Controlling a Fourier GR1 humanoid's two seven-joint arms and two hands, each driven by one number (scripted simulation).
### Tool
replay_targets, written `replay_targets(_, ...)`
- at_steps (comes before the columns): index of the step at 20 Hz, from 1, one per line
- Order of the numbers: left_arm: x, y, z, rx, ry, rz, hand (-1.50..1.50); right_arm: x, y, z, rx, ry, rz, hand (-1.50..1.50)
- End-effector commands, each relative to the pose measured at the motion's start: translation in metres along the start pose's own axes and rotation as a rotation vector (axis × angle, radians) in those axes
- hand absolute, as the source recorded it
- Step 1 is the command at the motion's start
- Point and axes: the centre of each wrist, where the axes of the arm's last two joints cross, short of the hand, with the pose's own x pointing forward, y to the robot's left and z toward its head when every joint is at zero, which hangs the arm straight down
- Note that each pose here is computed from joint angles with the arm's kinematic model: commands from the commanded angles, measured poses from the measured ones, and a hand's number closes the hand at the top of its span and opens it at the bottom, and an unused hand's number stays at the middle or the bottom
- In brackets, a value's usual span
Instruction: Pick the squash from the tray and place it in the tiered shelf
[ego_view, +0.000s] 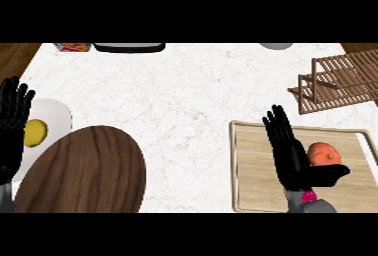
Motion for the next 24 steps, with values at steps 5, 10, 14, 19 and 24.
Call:
replay_targets(5, -0.012, -0.016, 0.009, -0.116, 0.156, 0.0, 0.0, 0.123, -0.022, -0.062, 0.567, -0.409, -0.088, 1.5)
replay_targets(10, -0.015, -0.036, 0.011, -0.204, 0.242, 0.055, 0.0, 0.136, -0.16, -0.057, 0.426, -0.066, 0.385, -1.5)
replay_targets(14, -0.009, -0.053, 0.018, -0.232, 0.259, 0.062, 0.0, 0.139, -0.192, -0.047, 0.708, -0.02, 0.301, -1.5)
replay_targets(19, -0.004, -0.043, 0.005, -0.218, 0.268, 0.05, 0.0, 0.181, -0.241, -0.038, 0.798, -0.05, 0.329, -1.5)
replay_targets(24, -0.009, -0.057, 0.006, -0.241, 0.282, 0.062, 0.0, 0.219, -0.244, -0.049, 0.807, -0.055, 0.55, -1.5)
